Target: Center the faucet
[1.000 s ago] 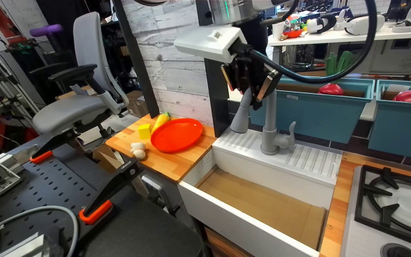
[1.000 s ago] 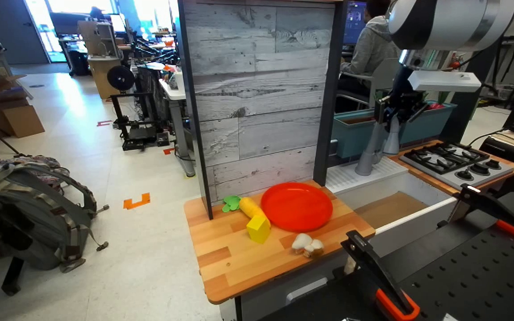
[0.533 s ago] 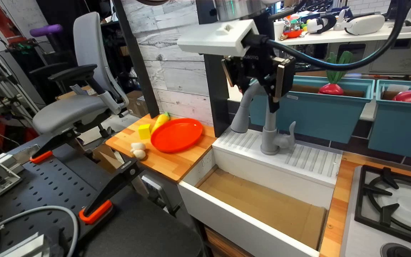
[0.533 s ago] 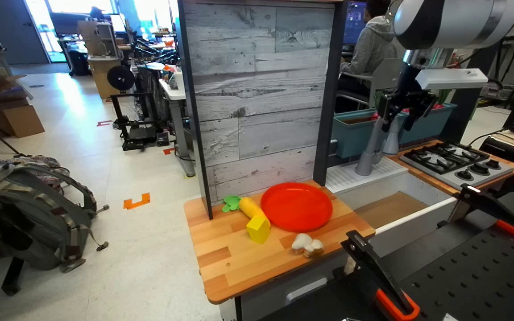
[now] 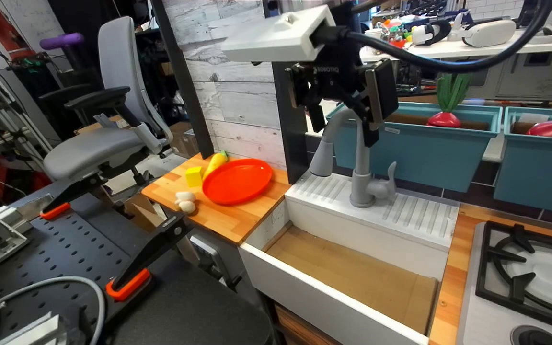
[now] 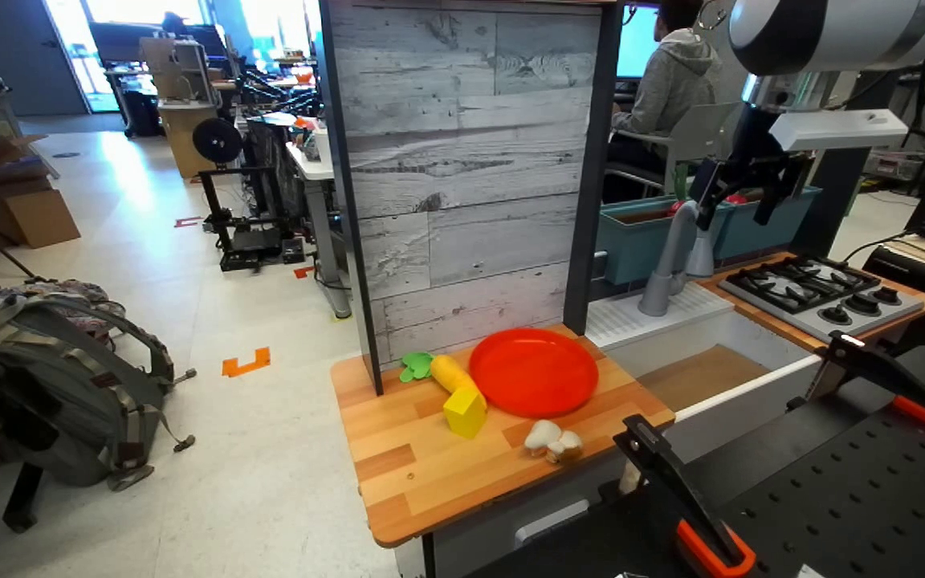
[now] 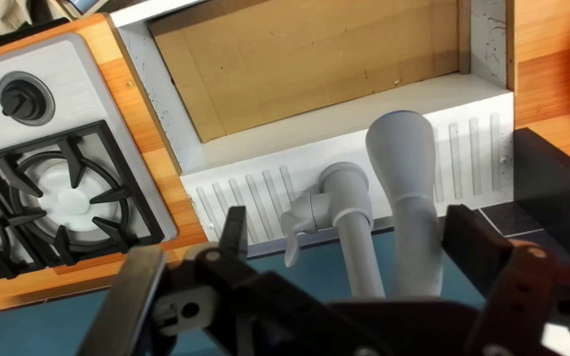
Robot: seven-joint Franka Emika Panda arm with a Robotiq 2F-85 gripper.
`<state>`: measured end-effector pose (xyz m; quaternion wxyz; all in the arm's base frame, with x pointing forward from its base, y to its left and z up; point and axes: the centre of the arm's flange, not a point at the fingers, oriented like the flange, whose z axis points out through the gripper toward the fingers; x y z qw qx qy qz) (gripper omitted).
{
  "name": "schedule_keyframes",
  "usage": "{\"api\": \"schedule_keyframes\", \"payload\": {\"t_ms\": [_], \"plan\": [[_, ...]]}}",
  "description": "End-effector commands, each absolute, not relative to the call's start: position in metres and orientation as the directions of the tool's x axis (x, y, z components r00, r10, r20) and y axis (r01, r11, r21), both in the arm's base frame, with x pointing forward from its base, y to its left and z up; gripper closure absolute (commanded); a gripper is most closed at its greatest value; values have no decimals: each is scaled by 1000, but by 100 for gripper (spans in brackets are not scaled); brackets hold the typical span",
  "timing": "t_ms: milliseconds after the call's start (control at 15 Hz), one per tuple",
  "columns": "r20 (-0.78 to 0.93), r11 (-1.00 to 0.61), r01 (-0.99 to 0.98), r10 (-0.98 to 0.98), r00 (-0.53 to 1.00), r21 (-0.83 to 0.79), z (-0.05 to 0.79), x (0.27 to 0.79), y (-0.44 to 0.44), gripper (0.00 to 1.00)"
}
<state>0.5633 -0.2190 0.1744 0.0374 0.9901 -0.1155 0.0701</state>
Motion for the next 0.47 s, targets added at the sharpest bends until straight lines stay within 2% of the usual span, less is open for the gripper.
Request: {"api": "schedule_keyframes", "payload": {"t_ms": [0, 200, 267, 400], "plan": [[128, -975, -218, -211, 969, 43, 228, 510, -199, 0], [171, -976, -216, -206, 963, 39, 264, 478, -175, 0], [158, -973, -229, -220, 963, 41, 226, 515, -197, 0], [173, -975, -221, -212, 962, 34, 246, 498, -184, 0]]}}
